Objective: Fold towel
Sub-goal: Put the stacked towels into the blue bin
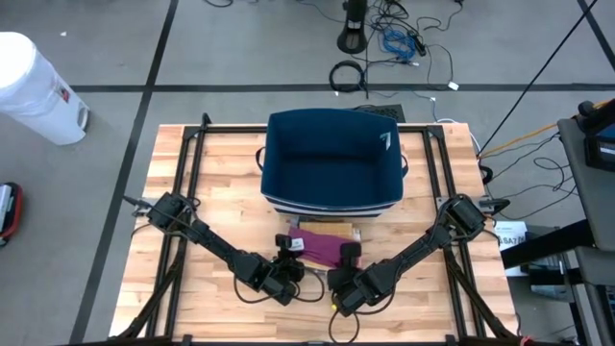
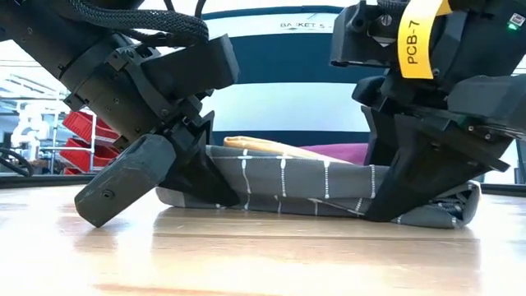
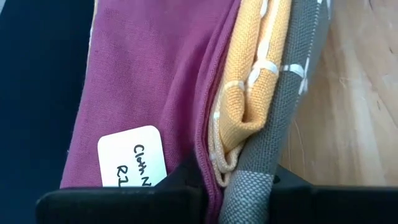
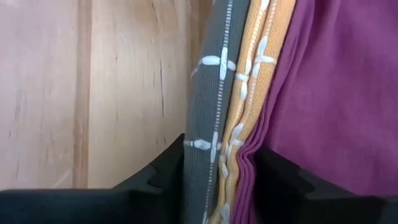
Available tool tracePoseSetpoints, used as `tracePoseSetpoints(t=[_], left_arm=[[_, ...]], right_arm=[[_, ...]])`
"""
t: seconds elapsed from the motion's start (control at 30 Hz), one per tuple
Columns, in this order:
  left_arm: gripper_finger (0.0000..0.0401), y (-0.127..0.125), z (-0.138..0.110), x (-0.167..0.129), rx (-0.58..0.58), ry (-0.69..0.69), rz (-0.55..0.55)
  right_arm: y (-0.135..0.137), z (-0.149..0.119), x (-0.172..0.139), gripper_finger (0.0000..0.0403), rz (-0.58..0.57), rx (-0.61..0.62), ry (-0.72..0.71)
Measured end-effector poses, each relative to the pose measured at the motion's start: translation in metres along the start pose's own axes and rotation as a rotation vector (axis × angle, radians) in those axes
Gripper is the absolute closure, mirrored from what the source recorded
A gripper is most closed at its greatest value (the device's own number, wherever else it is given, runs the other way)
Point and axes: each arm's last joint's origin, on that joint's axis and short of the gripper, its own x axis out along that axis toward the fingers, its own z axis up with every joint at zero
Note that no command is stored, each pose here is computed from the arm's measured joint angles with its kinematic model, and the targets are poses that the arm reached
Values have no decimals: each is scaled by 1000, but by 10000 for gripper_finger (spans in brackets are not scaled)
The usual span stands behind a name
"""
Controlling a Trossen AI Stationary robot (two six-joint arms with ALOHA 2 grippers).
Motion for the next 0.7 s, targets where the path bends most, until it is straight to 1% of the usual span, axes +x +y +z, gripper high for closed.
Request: tracePoseSetpoints(t=[0.07, 0.13, 0.2, 0.3, 0.4, 0.5, 0.6, 0.7], left_arm=[[356, 0, 0, 0, -2, -3, 0], [356, -1, 1, -1, -5, -10, -2], [356, 0, 2, -2, -6, -13, -2], [356, 1, 4, -7, -5, -26, -5], [356, 5, 6, -11, -11, -34, -5], [356, 5, 7, -12, 11, -40, -1], [356, 3, 8, -15, 29, -56, 6], [356, 6, 11, -21, 48, -80, 43]], right_arm=[[-1, -1, 0, 259, -6, -3, 8], [-2, -2, 1, 277, -11, -5, 13], [-3, -3, 1, 307, -21, -10, 23], [-4, -4, 2, 369, -34, -18, 34], [-5, -4, 2, 372, -52, -20, 25], [-4, -5, 1, 372, -63, -24, 19], [-1, -6, -3, 372, -113, -55, 4], [-2, -2, -14, 372, -168, -83, -3]])
